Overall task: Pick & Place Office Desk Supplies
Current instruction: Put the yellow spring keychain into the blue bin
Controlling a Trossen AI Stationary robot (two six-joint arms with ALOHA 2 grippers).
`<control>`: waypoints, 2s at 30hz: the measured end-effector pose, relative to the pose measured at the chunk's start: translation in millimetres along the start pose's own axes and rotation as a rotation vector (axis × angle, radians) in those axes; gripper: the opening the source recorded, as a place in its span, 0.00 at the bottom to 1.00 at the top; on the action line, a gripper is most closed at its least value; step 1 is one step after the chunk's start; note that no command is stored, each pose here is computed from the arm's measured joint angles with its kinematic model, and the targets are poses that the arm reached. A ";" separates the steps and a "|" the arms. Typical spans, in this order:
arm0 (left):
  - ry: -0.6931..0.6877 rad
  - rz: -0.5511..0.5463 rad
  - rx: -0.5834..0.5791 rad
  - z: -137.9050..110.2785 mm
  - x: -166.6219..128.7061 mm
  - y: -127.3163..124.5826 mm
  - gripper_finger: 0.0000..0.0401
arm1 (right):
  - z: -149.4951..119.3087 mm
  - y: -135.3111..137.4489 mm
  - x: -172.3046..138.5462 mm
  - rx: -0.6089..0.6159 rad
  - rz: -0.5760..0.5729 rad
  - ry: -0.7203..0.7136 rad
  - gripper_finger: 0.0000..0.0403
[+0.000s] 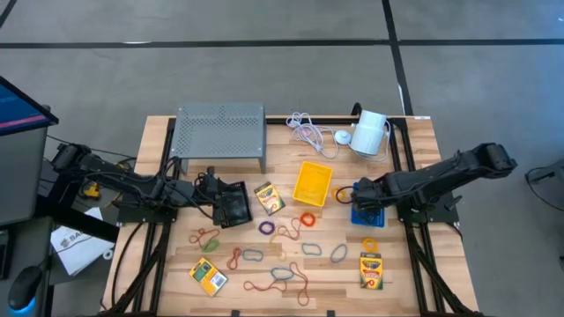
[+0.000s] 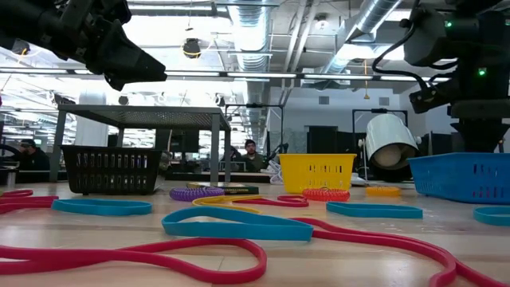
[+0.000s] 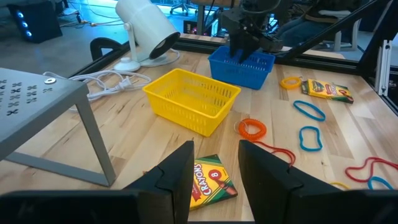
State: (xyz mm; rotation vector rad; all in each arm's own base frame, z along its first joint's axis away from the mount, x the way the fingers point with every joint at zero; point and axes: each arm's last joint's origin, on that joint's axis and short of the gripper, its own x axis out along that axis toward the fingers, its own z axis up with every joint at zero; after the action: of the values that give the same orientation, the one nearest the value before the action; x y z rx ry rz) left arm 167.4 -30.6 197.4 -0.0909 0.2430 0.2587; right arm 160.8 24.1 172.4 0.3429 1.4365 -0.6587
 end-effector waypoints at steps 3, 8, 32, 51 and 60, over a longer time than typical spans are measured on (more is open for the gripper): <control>0.001 0.000 0.000 -0.1 0.0 0.0 0.31 | 0.6 -0.6 -13.7 0.008 0.016 -0.015 0.45; 0.014 0.002 0.008 -1.5 0.0 0.2 0.31 | 4.2 -0.4 -43.0 0.000 0.103 -0.091 0.45; 0.019 0.003 0.010 -2.1 0.0 0.3 0.31 | 70.7 43.6 -38.7 -0.326 0.137 -0.202 0.38; 0.033 0.006 0.018 -3.5 0.0 0.7 0.31 | 108.4 40.6 -0.5 -0.427 0.114 -0.116 0.43; 0.035 0.007 0.019 -3.7 0.0 0.8 0.31 | 106.8 31.4 14.3 -0.413 0.151 -0.083 0.42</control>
State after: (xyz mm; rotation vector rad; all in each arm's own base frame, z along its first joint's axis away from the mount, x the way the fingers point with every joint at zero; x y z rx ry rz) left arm 166.4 -30.3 193.8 -0.0755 0.2808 0.2617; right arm 264.9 -17.4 166.7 0.0965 1.4120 -0.2403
